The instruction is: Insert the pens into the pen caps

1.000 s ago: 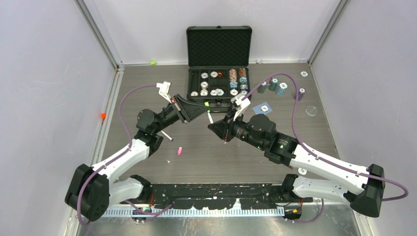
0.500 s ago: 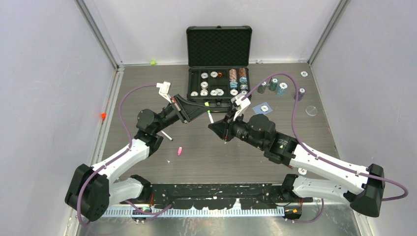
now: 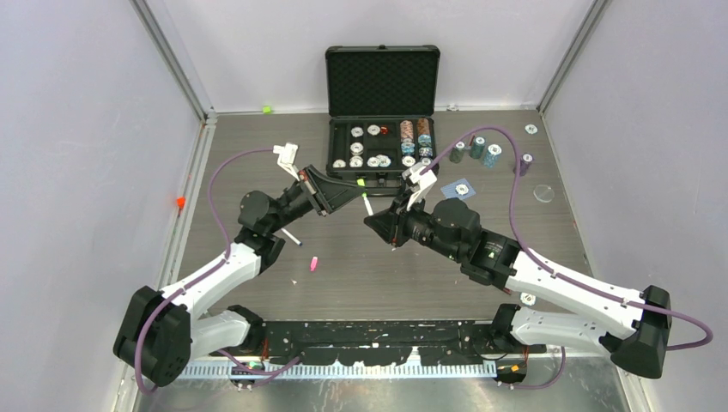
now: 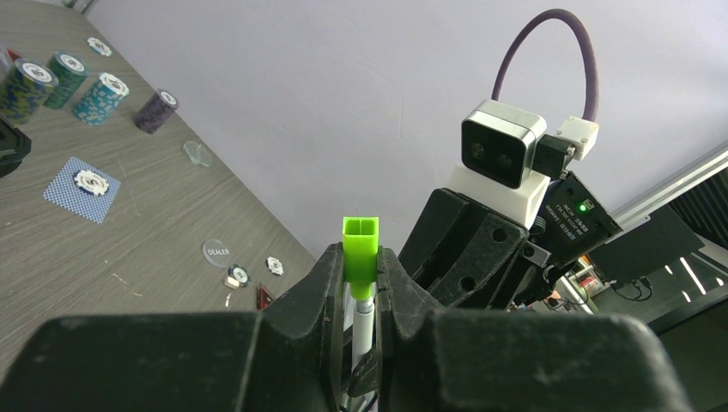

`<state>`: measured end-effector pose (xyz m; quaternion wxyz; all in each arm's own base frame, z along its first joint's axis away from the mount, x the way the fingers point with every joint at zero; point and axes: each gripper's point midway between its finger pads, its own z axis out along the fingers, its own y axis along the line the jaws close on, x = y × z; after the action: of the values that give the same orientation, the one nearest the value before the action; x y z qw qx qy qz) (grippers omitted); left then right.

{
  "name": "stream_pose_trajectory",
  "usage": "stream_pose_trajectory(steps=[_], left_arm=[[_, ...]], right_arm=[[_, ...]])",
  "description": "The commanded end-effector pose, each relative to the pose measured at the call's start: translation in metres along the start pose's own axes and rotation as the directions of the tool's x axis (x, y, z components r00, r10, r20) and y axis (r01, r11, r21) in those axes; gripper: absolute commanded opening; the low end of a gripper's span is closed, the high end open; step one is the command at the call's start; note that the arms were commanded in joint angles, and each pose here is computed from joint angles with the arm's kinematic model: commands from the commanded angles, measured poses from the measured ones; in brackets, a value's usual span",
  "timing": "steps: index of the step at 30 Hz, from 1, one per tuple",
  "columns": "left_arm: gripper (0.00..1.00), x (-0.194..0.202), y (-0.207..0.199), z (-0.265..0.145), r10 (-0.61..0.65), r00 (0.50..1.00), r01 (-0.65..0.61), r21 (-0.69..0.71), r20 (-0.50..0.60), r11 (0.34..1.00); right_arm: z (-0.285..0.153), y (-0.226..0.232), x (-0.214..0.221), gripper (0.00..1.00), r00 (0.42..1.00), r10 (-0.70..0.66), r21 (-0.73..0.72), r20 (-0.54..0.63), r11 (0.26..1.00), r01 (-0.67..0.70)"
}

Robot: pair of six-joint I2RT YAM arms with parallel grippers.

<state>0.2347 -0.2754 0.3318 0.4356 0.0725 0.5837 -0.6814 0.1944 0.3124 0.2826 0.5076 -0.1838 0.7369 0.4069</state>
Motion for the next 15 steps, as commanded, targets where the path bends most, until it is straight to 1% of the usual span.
stream_pose_trajectory(steps=[1, 15], left_arm=[[0.0, 0.0005, -0.0098, -0.0016, 0.042, 0.999, -0.042, 0.041, 0.003, 0.998], [0.0, 0.0032, -0.0099, -0.001, 0.041, 0.999, -0.041, 0.041, 0.0, 0.998]], right_arm=[[0.0013, 0.0093, -0.0294, 0.0, 0.997, -0.009, -0.005, 0.071, 1.0, 0.009], [0.0013, 0.0098, -0.0355, 0.0, 0.996, -0.013, 0.002, 0.085, 1.0, 0.012]])
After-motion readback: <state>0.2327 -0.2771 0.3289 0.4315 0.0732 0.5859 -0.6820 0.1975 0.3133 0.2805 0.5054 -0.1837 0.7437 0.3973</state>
